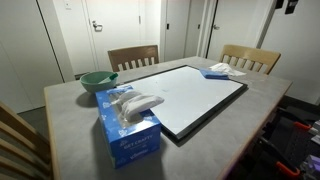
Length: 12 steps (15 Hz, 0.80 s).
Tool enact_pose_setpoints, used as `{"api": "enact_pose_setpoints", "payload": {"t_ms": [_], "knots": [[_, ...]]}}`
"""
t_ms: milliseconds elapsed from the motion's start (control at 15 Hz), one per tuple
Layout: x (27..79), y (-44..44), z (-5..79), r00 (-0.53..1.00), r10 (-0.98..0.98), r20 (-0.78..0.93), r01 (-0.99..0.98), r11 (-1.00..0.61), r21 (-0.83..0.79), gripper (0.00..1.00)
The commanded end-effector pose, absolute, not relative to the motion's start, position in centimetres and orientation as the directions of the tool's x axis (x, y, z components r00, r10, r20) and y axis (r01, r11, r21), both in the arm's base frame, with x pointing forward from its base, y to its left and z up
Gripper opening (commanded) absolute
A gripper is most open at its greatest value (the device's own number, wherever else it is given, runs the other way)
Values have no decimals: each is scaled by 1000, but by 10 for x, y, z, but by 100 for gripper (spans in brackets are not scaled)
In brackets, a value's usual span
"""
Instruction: Use the blue towel to wipe the whiteboard on the table
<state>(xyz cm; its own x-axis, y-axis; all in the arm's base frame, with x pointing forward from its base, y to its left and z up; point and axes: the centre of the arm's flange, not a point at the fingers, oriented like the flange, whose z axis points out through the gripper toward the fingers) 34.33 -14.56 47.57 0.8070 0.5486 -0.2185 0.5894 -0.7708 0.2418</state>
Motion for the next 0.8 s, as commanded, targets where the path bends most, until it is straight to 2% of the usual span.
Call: {"api": "enact_pose_setpoints", "payload": {"t_ms": [0, 333, 733], "knots": [[349, -153, 466, 796, 566, -216, 605, -764, 225, 100], [358, -165, 448, 801, 560, -213, 597, -773, 215, 100], [384, -231, 406, 914, 405, 0, 399, -900, 175, 100]]}}
